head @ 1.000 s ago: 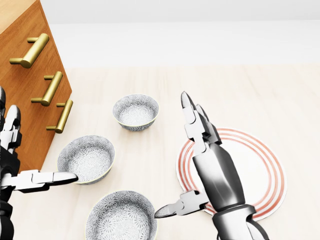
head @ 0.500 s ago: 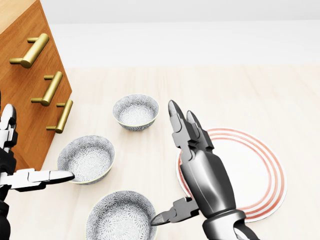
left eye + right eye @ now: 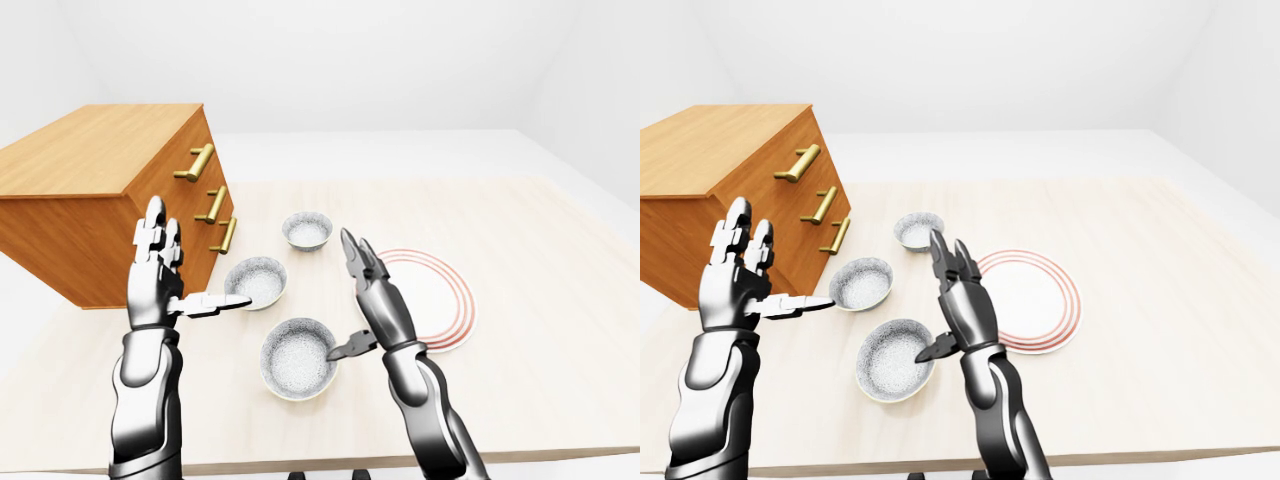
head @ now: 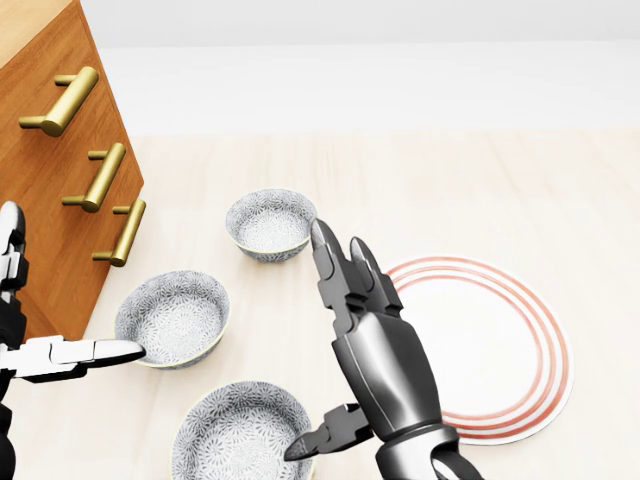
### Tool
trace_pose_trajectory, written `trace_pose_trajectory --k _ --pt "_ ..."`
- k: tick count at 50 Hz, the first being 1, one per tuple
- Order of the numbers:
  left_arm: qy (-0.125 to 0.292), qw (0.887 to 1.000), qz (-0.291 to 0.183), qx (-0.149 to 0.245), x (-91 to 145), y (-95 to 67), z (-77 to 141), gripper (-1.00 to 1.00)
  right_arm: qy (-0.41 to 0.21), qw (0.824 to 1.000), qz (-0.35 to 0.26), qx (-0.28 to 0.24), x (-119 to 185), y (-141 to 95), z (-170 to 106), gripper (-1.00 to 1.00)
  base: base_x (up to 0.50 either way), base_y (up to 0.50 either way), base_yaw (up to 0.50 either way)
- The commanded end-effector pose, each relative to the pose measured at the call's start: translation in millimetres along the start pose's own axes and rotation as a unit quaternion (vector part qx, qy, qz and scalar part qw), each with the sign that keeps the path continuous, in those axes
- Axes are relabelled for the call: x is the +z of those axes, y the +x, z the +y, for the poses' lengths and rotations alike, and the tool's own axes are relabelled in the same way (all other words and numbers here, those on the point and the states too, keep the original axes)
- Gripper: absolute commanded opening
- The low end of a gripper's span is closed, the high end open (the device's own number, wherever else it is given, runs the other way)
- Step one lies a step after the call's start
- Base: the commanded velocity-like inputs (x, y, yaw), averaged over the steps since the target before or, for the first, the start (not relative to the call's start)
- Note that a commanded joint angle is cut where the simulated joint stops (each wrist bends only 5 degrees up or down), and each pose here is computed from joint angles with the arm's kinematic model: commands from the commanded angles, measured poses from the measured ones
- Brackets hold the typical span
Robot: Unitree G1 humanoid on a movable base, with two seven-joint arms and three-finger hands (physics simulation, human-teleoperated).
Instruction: Put the bowl at the front on the plate.
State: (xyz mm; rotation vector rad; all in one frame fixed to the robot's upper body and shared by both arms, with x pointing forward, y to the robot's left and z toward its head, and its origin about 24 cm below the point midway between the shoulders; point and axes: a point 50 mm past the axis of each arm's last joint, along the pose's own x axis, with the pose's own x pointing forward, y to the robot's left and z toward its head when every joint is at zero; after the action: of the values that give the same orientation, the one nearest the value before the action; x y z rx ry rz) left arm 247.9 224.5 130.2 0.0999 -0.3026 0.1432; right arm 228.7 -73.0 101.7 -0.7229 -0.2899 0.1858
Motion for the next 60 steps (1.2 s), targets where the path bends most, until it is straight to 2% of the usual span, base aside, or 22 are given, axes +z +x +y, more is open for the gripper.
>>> trace_pose_trajectory --k 1,13,32,53,60 --pt "0.000 1.000 0.002 0.000 -0.8 0.4 0.0 0.99 -0.005 1.000 0.008 0.008 -3.0 3.1 9.2 1.00 0.00 0.00 0.00" --pt "-0.001 1.000 0.011 -0.002 -5.2 1.2 -0.9 0.98 -0.006 1.000 0.011 0.007 -5.0 9.4 9.7 1.00 0.00 0.00 0.00" --pt "0.001 1.000 -0.002 -0.003 1.1 -0.2 -1.5 0.98 -0.007 1.000 0.026 0.011 -10.8 11.4 19.4 1.00 0.00 0.00 0.00" --pt "0.000 1.000 0.012 -0.005 -5.5 0.1 -2.2 0.98 -0.004 0.999 0.039 0.016 -16.1 13.8 28.4 1.00 0.00 0.00 0.00" --pt "0.001 1.000 -0.003 -0.005 1.5 -0.6 -2.0 0.98 -0.004 0.999 0.044 0.017 -18.1 13.8 32.0 1.00 0.00 0.00 0.00"
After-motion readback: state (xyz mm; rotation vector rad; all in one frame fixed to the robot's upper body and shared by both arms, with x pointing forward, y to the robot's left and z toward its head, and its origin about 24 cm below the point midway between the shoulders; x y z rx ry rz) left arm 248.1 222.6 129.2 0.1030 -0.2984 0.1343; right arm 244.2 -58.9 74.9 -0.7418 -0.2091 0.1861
